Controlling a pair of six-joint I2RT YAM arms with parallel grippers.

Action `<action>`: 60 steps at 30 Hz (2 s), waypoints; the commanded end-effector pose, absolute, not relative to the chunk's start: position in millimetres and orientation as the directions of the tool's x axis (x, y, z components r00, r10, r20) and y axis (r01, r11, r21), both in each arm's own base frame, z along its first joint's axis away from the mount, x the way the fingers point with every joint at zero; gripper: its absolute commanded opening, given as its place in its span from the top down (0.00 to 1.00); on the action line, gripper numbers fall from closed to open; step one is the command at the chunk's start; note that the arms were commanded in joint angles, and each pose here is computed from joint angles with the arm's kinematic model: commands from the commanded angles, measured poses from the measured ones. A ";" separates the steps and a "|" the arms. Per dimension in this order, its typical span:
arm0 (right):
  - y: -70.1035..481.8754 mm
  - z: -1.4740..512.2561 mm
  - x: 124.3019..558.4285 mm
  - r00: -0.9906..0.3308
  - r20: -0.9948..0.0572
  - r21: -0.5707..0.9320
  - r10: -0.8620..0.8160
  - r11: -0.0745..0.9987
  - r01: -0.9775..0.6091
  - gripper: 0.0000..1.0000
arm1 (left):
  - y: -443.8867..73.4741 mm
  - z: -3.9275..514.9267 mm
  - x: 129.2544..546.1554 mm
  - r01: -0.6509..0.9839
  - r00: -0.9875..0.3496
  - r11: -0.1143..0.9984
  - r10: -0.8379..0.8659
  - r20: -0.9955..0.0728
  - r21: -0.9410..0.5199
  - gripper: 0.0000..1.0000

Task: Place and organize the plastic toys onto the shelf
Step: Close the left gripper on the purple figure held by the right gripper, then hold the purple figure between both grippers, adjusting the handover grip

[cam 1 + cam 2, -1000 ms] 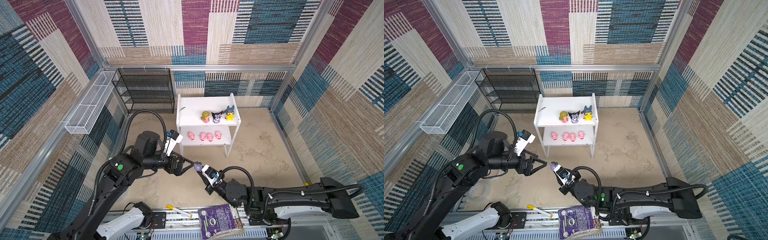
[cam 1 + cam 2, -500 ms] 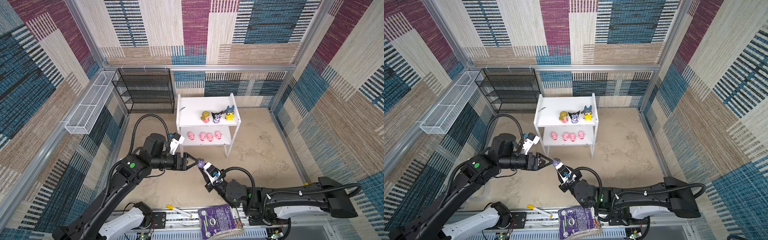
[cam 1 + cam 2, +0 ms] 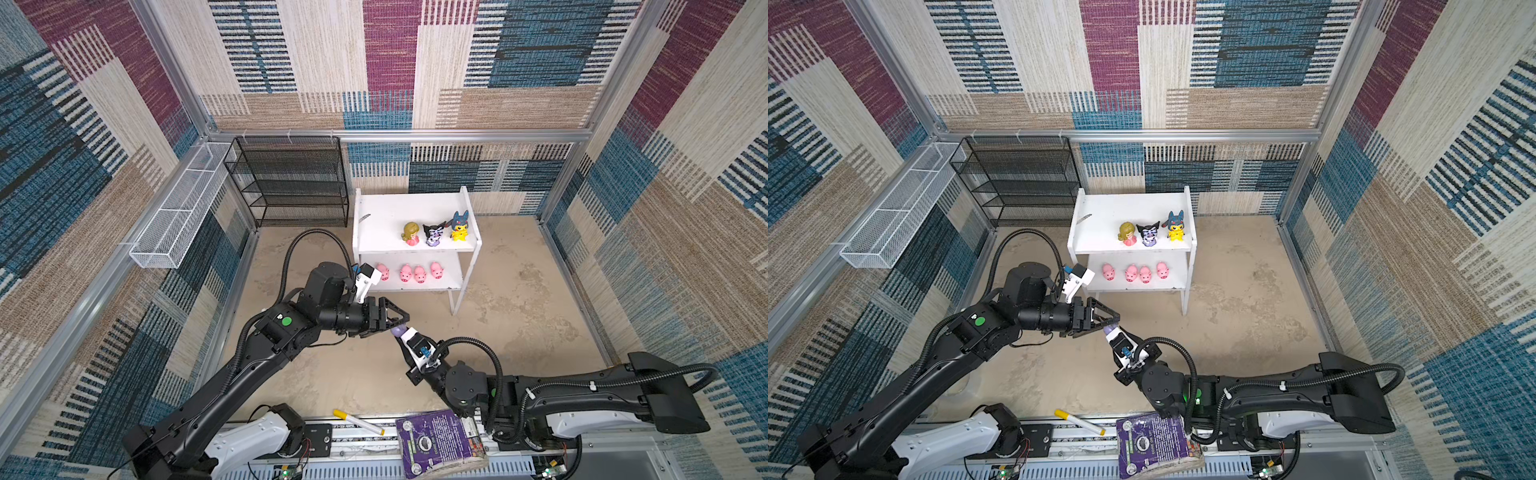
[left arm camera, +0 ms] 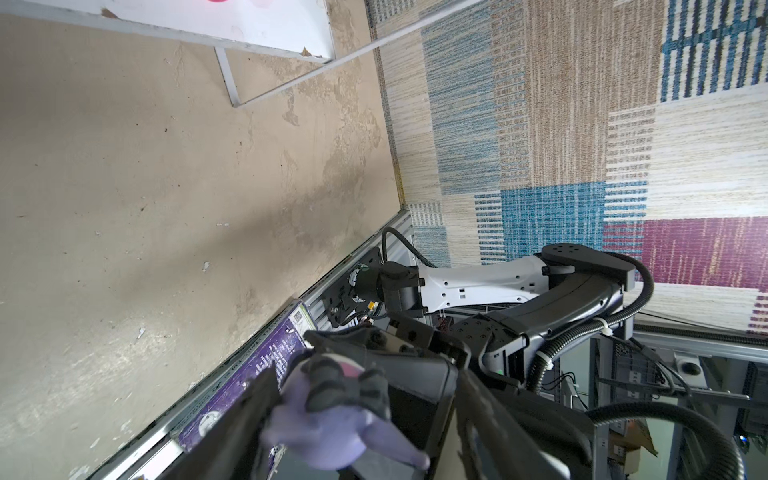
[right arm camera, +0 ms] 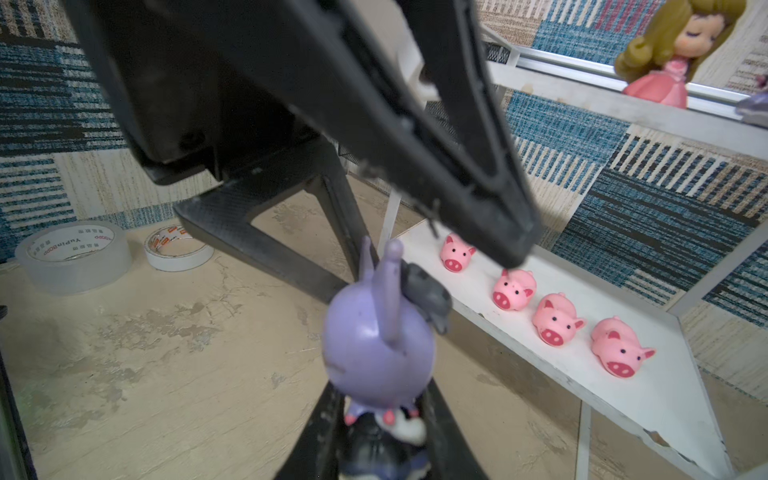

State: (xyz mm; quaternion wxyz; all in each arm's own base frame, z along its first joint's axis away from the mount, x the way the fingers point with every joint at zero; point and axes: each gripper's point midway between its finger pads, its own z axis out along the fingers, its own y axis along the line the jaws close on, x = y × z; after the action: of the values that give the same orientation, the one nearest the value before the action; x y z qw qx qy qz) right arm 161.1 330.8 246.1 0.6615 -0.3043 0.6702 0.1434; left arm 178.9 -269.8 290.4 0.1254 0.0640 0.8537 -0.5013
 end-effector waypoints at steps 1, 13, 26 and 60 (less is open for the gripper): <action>330.0 255.1 163.4 0.074 -0.977 -0.204 -0.198 0.792 -0.576 0.78 | -269.4 283.7 169.7 0.248 -0.964 0.515 0.046 -0.263 -0.821 0.37; 333.2 253.6 167.1 0.074 -0.972 -0.227 -0.224 0.805 -0.548 0.77 | -267.3 267.9 167.6 0.288 -0.955 0.594 0.115 -0.275 -0.751 0.56; 339.0 252.7 149.2 -0.005 -0.988 -0.111 -0.156 0.725 -0.680 0.41 | -275.2 280.8 164.3 0.412 -0.910 0.527 0.201 -0.362 -0.743 0.60; 344.0 270.4 108.5 -0.229 -0.971 0.203 -0.074 0.261 -0.944 0.28 | -270.1 292.8 124.7 0.723 -0.672 0.269 0.486 -0.558 -0.636 0.64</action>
State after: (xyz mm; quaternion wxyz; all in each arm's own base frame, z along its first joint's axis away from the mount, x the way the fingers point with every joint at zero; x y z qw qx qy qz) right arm 106.0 338.9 258.3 0.4701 -0.4113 0.6419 0.4447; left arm 129.1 -271.4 294.5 0.1288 0.3653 0.7947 -0.4674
